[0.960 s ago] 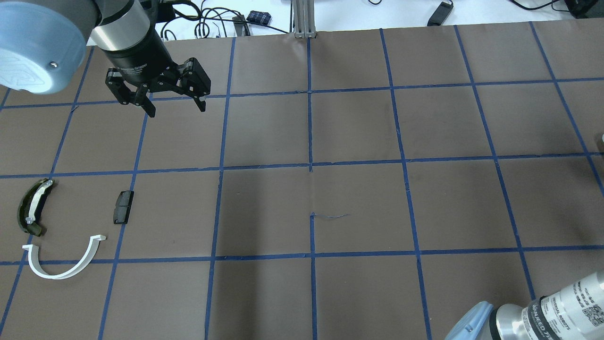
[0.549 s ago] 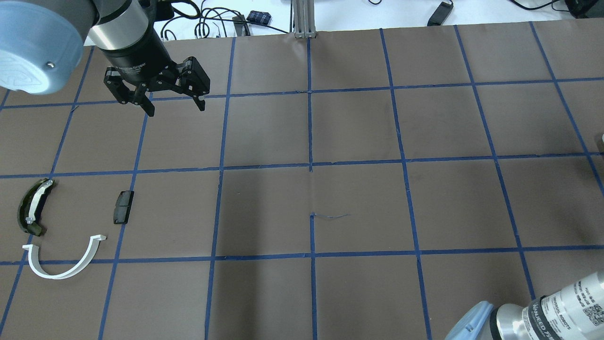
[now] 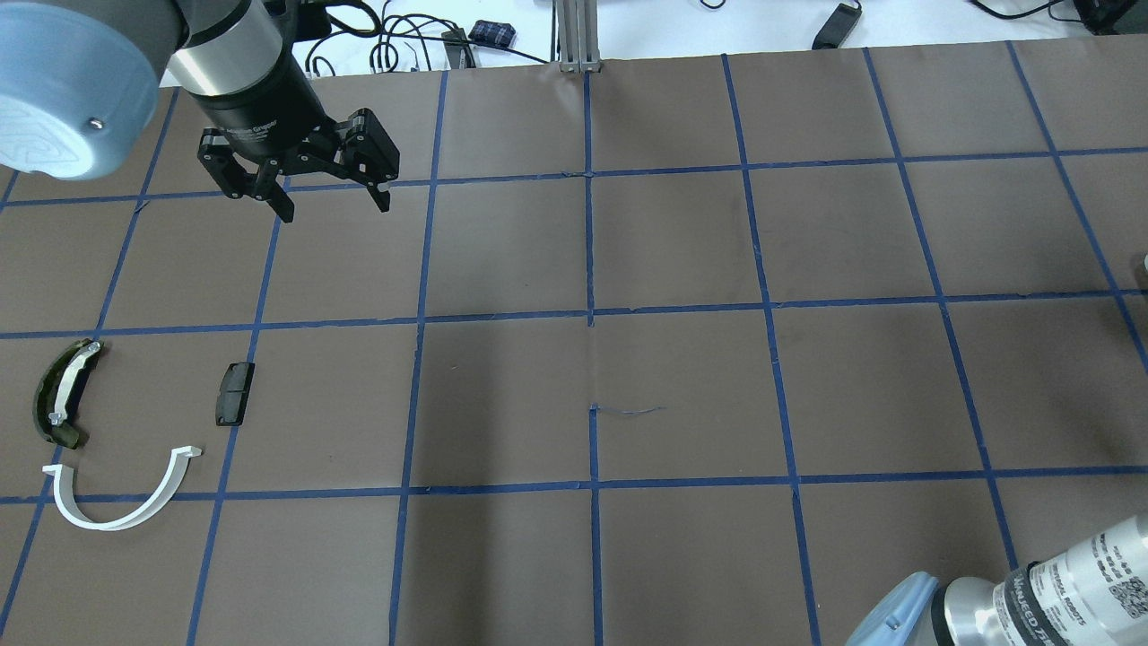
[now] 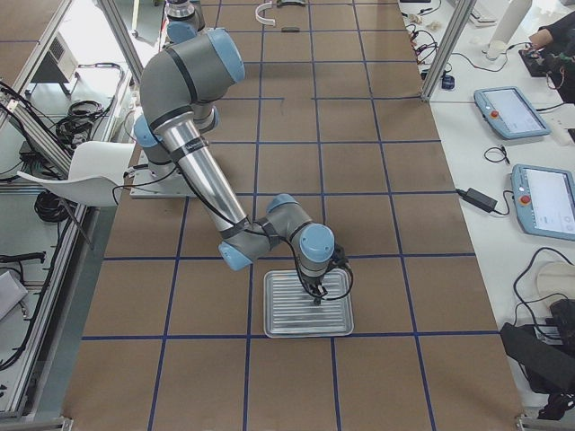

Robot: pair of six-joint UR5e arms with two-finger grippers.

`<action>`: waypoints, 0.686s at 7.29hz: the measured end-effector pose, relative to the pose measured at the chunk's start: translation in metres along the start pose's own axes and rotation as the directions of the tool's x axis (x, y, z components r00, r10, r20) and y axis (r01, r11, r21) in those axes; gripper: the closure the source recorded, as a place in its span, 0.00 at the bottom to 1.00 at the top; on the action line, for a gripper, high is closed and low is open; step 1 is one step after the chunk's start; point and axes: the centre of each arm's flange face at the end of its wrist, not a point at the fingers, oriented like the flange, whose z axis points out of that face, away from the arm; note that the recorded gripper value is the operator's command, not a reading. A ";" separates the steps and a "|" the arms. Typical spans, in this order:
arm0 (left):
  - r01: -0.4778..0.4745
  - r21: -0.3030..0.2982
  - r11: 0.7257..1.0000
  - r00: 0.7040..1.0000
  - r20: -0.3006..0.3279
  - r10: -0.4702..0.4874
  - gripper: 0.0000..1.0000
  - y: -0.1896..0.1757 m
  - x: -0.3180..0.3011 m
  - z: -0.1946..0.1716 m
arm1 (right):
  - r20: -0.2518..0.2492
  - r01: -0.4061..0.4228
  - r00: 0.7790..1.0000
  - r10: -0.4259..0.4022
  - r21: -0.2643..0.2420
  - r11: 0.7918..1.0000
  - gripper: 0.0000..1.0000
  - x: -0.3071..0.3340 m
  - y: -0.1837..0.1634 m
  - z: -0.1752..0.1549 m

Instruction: Place bearing gear from tray to pile

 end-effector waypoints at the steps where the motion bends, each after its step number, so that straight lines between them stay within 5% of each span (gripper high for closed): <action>1: 0.000 0.002 1.000 1.000 0.000 0.000 0.00 0.000 0.000 -0.001 | 0.004 -0.004 1.000 0.004 0.000 1.000 0.74 0.000 0.000 0.003; 3: 0.000 0.005 1.000 1.000 0.000 0.000 0.00 0.000 0.000 -0.002 | -0.001 -0.019 1.000 0.019 -0.009 1.000 0.76 0.002 0.000 -0.002; 5: 0.000 0.009 1.000 1.000 0.002 0.000 0.00 0.000 -0.001 -0.004 | -0.022 -0.074 0.997 0.074 -0.004 0.997 0.76 -0.011 -0.005 -0.058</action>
